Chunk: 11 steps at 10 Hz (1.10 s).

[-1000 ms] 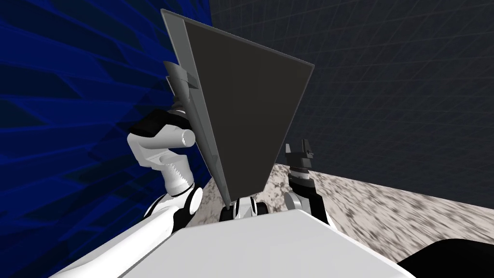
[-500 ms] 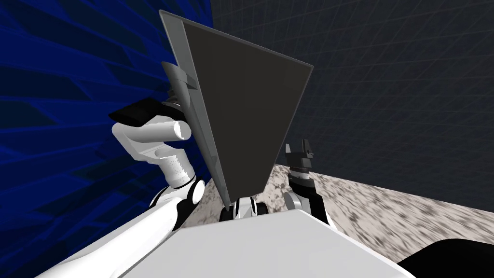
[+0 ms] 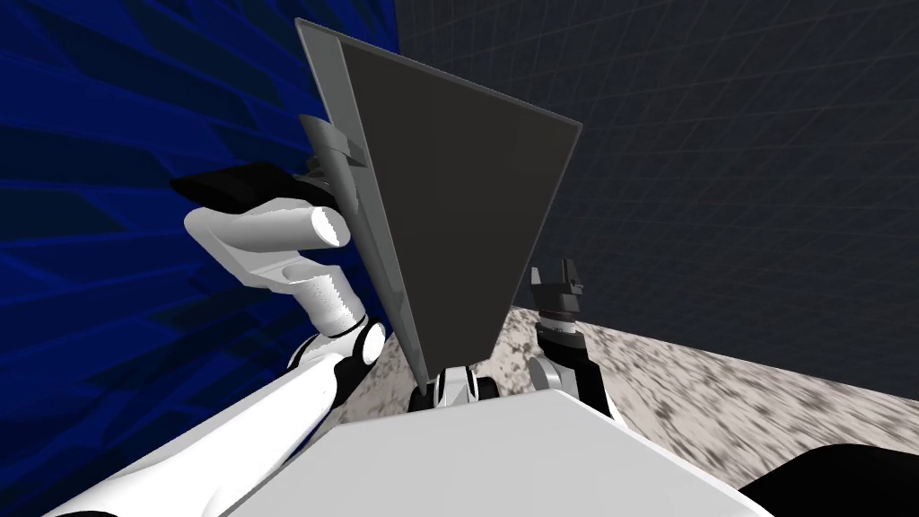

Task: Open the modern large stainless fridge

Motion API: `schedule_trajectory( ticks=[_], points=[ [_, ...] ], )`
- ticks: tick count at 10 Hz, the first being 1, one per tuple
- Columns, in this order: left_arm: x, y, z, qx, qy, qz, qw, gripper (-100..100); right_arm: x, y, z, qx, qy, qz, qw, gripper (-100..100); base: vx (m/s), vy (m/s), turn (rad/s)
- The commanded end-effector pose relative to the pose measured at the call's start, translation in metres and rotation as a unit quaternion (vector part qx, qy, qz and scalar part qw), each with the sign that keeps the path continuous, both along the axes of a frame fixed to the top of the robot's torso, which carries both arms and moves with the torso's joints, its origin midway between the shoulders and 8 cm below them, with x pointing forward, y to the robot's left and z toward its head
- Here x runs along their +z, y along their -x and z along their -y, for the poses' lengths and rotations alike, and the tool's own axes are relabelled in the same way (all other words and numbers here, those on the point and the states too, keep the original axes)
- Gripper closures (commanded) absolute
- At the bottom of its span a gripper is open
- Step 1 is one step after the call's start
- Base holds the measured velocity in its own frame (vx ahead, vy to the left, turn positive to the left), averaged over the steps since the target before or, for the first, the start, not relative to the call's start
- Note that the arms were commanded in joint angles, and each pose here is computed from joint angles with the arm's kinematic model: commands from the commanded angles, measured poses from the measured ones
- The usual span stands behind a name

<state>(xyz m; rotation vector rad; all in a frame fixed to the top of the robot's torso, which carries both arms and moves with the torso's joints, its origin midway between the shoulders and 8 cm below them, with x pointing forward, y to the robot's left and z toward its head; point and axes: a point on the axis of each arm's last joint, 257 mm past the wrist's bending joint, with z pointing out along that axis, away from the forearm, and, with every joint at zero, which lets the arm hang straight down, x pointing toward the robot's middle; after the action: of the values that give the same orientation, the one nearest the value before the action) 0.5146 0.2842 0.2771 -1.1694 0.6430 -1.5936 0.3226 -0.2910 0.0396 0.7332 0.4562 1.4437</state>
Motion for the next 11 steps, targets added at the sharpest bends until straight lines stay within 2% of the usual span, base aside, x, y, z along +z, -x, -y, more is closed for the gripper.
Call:
schedule_trajectory(
  ticks=[1,3,4,5,6,7,8,9,10,11],
  points=[
    [0.0083,-0.0002,-0.0022,-0.006,0.028,-0.013,0.9995,-100,0.0,0.0,0.0,0.0,0.0,0.0,1.0,0,0.005,-0.025,0.067],
    [0.0108,0.0006,0.0013,-0.01,0.03,-0.018,0.9993,-100,0.0,0.0,0.0,0.0,0.0,0.0,1.0,0,-0.006,-0.005,0.027],
    [0.0118,-0.0008,-0.0041,-0.01,0.048,-0.028,0.9984,-100,0.0,0.0,0.0,0.0,0.0,0.0,1.0,0,0.005,-0.001,0.062],
    [0.0137,0.0,-0.0013,-0.013,0.05,-0.033,0.9981,-100,0.0,0.0,0.0,0.0,0.0,0.0,1.0,0,0.001,-0.007,0.025],
    [0.0139,-0.0013,-0.0065,-0.013,0.068,-0.041,0.9968,-100,0.0,0.0,0.0,0.0,0.0,0.0,1.0,0,0.009,-0.033,0.053],
    [0.0156,-0.0003,-0.0031,-0.017,0.07,-0.047,0.9963,-100,0.0,0.0,0.0,0.0,0.0,0.0,1.0,0,0.016,-0.029,0.039],
    [0.0167,-0.001,-0.0068,-0.019,0.087,-0.054,0.9946,-100,0.0,0.0,0.0,0.0,0.0,0.0,1.0,0,0.008,-0.023,0.069],
    [0.0167,-0.0005,-0.0041,-0.022,0.089,-0.061,0.994,-100,0.0,0.0,0.0,0.0,0.0,0.0,1.0,0,0.0,-0.015,0.044],
    [0.0181,-0.0007,-0.0061,-0.026,0.105,-0.068,0.9918,-100,0.0,0.0,0.0,0.0,0.0,0.0,1.0,0,-0.001,0.0,0.041],
    [0.0169,-0.0005,-0.0041,-0.028,0.107,-0.075,0.9911,-100,0.0,0.0,0.0,0.0,0.0,0.0,1.0,0,0.008,-0.01,0.012]
  ],
)
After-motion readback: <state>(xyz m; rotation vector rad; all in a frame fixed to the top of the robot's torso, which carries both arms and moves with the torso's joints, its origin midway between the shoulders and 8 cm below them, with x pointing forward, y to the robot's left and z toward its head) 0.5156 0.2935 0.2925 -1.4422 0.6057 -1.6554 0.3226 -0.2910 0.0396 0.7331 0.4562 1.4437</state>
